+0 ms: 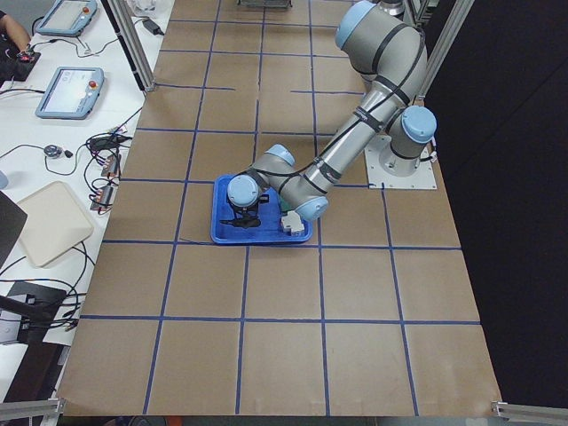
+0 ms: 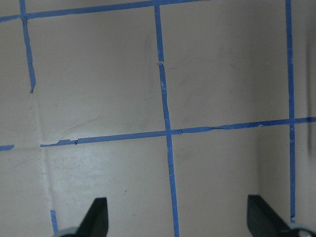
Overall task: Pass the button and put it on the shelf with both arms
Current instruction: 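Lift the button toward the right gripper while the right gripper lowers to meet it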
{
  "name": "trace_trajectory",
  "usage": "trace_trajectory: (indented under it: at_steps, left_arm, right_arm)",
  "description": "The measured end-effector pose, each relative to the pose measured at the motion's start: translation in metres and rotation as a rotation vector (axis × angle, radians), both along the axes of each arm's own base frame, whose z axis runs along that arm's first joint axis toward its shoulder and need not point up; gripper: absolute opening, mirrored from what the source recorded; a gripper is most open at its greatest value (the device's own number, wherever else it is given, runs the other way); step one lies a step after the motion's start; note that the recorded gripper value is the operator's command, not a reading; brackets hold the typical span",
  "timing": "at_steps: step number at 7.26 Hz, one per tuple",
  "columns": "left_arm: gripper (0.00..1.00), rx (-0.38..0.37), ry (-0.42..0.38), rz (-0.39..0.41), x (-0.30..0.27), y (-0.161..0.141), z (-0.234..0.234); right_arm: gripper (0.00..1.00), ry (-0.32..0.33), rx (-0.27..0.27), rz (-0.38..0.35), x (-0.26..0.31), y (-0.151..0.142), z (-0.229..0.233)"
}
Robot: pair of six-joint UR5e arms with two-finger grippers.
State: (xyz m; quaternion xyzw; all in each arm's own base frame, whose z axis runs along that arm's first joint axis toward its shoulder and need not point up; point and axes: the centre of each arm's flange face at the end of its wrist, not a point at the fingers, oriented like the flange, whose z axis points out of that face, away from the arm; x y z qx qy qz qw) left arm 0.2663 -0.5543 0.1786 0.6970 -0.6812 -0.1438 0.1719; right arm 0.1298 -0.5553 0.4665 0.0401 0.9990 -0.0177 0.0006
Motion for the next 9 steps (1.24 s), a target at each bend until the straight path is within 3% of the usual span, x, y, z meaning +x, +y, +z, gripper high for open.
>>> trace_trajectory:
  at_steps: [2, 4, 7, 9]
  left_arm:
    - [0.0, -0.045, -0.009, -0.051, -0.014, -0.008, 0.027]
    - [0.0, -0.11, -0.051, -0.177, -0.078, -0.038, 0.074]
    - [0.0, -0.195, -0.045, -0.395, -0.234, -0.062, 0.131]
    - [0.0, -0.202, -0.015, -0.447, -0.33, -0.054, 0.157]
  right_arm:
    - [1.0, -0.001, -0.001, 0.006, 0.0, 0.0, 0.0]
    - [1.0, -0.024, -0.001, 0.097, 0.002, -0.001, 0.0]
    - [1.0, -0.086, -0.027, 0.399, 0.003, 0.0, 0.007]
    - [1.0, -0.077, -0.045, 0.635, 0.002, 0.003, 0.011]
